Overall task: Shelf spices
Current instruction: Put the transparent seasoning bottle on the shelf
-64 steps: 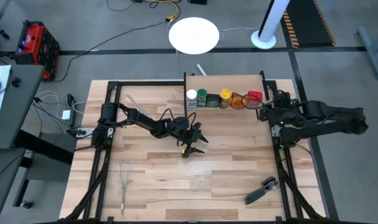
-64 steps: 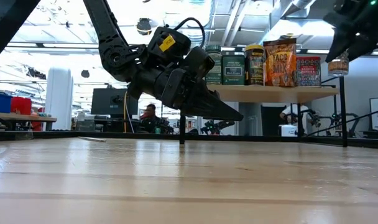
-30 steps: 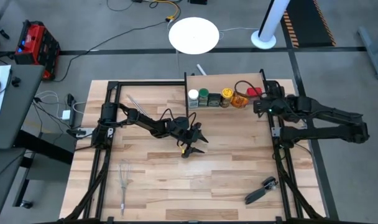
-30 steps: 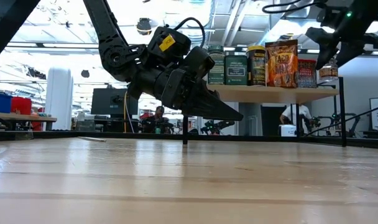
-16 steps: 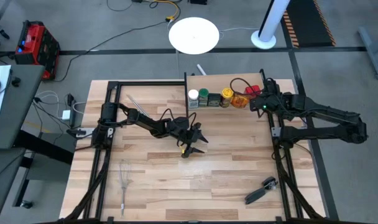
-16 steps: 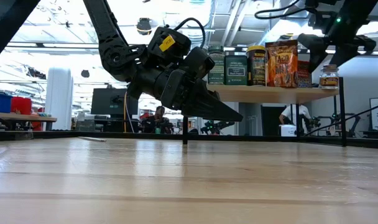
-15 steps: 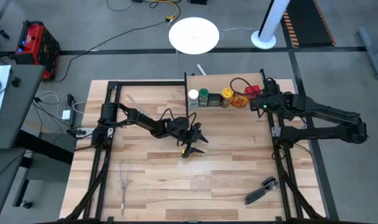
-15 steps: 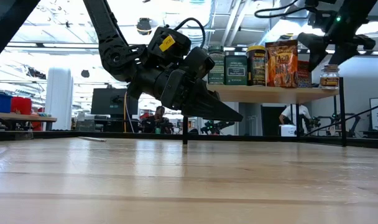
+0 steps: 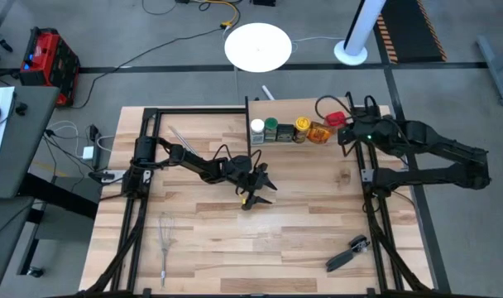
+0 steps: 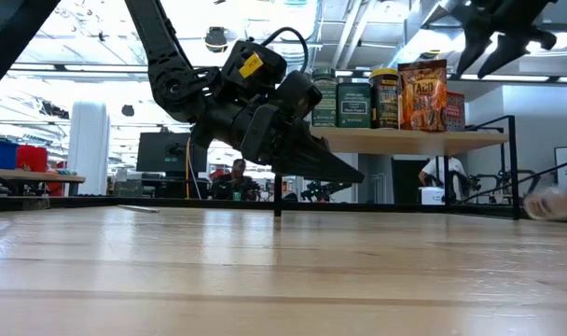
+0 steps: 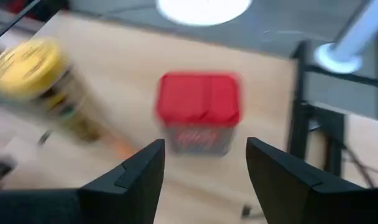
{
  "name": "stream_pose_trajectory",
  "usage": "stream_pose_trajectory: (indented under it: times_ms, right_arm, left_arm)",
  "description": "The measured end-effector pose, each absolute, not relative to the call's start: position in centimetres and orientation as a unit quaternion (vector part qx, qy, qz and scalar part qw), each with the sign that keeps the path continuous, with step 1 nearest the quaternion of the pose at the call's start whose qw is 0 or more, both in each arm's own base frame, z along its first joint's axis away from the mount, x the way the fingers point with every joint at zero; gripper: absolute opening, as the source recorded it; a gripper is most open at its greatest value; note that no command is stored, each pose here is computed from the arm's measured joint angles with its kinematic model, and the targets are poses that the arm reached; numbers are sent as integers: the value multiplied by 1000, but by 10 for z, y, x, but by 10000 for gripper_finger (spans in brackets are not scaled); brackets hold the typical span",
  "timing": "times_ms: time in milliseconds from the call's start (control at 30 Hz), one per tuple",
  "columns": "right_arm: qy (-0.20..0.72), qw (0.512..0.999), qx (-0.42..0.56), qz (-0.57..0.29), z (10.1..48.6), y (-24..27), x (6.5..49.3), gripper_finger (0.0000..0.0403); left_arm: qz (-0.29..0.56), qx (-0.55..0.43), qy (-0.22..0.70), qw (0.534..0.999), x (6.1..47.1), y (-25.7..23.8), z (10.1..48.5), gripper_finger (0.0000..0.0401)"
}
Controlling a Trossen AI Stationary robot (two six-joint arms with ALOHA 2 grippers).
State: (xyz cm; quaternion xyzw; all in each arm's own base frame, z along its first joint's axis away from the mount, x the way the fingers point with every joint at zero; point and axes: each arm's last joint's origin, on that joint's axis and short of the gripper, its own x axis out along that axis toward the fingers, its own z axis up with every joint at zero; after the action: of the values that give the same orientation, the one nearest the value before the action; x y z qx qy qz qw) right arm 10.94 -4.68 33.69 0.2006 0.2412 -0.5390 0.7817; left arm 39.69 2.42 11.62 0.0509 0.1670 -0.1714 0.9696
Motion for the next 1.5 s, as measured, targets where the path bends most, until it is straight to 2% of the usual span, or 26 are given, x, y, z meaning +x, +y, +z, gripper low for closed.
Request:
stream_pose_trajectory:
  times_ms: [100,200,500,833,1133,1500]
  right_arm:
    - [268,802,209,-491,335,-37,108,223]
    - [304,803,231,-458,331,-27,105,219]
    - [436,711,316,-452,303,2,95,205]
    - [524,646,297,-470,266,24,113,202]
    - [561,611,301,-470,228,27,127,202]
    - [553,584,321,-499,223,16,135,199]
  left_arm:
    - [-172,50,169,969,397,24,116,256]
    - [-172,49,170,969,397,24,116,256]
    - [-170,44,166,970,397,24,117,256]
    - [-175,45,159,971,398,19,118,256]
    - [-175,46,158,971,398,20,118,256]
    - [-180,45,157,970,398,19,118,256]
